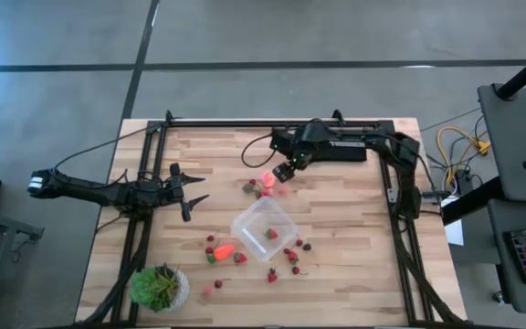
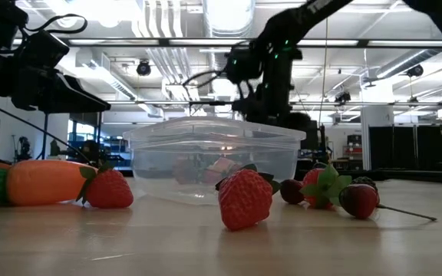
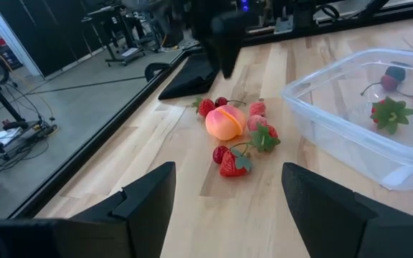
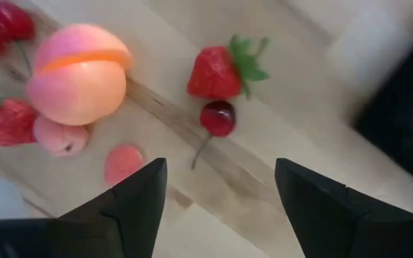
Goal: Pick and placing Produce into tupperware
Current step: Put the red cherry into the transparent container
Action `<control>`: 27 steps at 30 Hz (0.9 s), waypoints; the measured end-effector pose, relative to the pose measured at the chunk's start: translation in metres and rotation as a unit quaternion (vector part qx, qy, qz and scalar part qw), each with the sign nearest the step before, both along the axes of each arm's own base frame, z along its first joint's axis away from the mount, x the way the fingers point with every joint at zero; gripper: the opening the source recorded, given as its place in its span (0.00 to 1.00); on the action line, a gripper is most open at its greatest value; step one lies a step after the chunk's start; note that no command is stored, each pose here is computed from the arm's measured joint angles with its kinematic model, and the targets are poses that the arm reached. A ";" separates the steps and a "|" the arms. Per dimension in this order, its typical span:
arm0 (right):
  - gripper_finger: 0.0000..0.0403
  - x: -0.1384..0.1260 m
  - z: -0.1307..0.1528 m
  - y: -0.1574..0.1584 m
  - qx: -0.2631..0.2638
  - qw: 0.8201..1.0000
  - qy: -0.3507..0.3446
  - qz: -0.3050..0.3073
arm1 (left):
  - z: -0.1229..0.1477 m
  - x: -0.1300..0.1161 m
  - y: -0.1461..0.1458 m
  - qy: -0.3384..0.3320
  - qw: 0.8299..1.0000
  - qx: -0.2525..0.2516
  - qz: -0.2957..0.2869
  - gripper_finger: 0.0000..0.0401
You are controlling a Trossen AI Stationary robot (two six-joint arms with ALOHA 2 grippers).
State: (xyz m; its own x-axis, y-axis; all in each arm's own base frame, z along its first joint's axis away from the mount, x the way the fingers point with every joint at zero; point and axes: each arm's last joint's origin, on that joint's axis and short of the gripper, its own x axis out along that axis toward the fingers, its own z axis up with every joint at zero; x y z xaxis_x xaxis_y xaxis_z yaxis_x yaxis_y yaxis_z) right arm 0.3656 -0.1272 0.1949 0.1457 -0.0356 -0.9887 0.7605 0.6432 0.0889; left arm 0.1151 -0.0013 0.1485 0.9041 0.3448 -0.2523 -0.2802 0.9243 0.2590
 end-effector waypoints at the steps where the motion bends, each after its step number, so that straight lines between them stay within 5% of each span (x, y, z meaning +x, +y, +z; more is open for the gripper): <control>1: 0.62 0.002 -0.007 -0.001 0.008 1.000 0.004 0.005 | 0.000 0.000 0.000 0.000 1.000 0.000 0.000 0.60; 7: 0.62 0.011 -0.042 -0.004 0.021 0.999 0.044 0.012 | 0.000 0.000 0.000 0.000 1.000 0.000 0.000 0.60; 27: 0.58 0.018 -0.051 -0.020 -0.005 0.999 0.034 -0.022 | 0.000 0.000 0.000 0.000 1.000 0.000 0.000 0.60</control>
State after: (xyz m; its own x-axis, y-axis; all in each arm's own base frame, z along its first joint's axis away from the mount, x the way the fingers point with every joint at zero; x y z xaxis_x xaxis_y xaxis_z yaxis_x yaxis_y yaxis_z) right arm 0.3833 -0.1472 0.1441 0.0753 -0.0507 -0.9959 0.7921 0.6097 0.0289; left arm 0.1151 -0.0012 0.1485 0.9042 0.3451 -0.2518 -0.2806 0.9242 0.2590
